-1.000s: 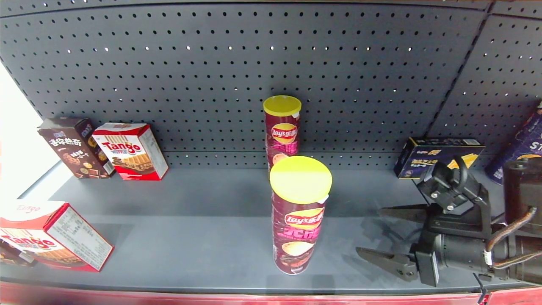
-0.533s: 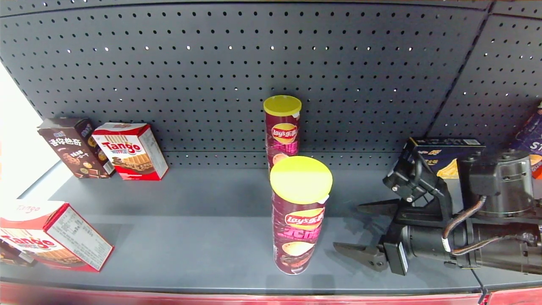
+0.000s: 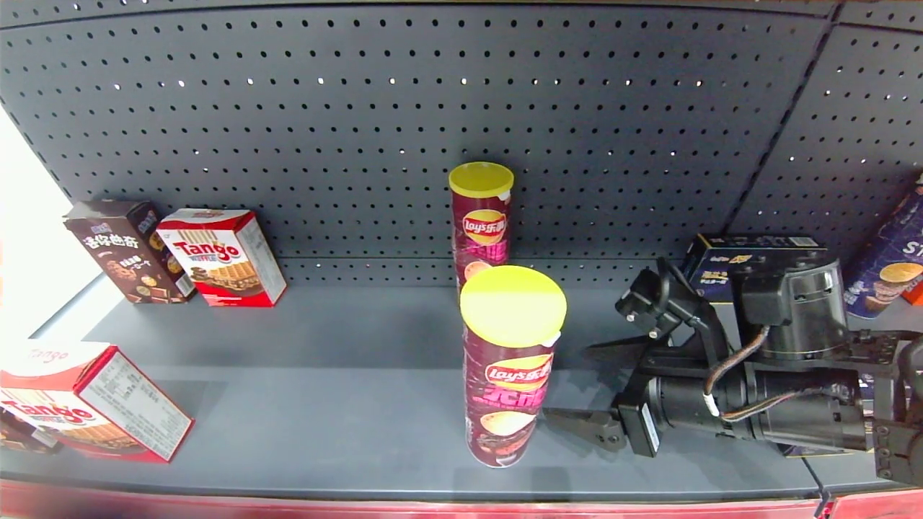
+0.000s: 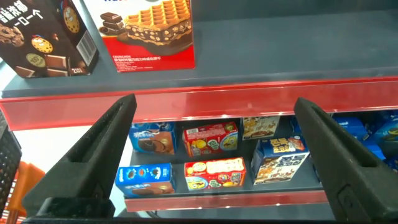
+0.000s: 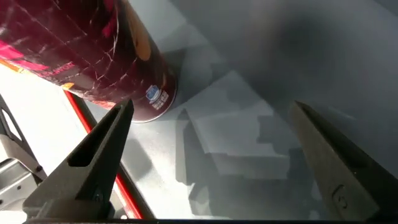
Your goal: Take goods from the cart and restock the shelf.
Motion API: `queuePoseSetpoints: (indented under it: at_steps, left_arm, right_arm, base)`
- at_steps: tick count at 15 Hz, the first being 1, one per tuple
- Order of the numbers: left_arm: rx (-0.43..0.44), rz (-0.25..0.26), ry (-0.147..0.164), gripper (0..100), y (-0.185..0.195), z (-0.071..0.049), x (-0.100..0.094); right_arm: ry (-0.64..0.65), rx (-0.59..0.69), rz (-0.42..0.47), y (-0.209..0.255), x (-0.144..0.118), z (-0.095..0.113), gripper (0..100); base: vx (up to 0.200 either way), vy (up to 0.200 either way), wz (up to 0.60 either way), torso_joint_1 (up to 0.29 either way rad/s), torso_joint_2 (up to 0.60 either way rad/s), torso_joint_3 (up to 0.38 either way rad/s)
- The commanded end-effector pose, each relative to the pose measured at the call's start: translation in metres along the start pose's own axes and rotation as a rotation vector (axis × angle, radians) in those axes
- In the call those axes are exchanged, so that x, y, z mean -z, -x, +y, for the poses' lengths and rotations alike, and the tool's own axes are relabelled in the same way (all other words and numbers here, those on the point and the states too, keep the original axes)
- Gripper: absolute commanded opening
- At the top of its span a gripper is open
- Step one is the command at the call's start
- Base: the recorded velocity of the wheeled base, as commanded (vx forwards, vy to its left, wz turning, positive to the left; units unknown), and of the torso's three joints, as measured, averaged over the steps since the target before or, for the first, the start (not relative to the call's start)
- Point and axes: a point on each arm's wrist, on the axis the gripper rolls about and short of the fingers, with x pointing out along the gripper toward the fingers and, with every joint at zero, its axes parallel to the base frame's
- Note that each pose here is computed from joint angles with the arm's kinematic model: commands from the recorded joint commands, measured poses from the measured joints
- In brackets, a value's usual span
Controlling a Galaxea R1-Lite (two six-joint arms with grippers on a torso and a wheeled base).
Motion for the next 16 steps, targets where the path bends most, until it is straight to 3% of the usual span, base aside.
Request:
queuePoseSetpoints:
  at_steps: [1, 8, 16]
  left_arm:
    - [0.001, 0.001, 0.0, 100, -0.0001, 0.0, -0.0001]
    - [-0.001, 0.001, 0.004, 100, -0.0001, 0.0, -0.0001]
    - [-0.001, 0.001, 0.006, 100, -0.0001, 0.0, -0.0001]
  right_arm:
    - [0.002, -0.007, 0.009, -0.0032, 0.0013, 0.0015, 100]
    - [0.015, -0.033, 0.017, -0.0045, 0.0028, 0.0112, 100]
    - [0.006, -0.008, 0.015, -0.0049, 0.0017, 0.0056, 100]
  base:
    - [0.0, 0.0, 0.0, 0.0, 0.0, 0.0]
    - [0.0, 0.0, 0.0, 0.0, 0.0, 0.0]
    - [0.0, 0.0, 0.0, 0.0, 0.0, 0.0]
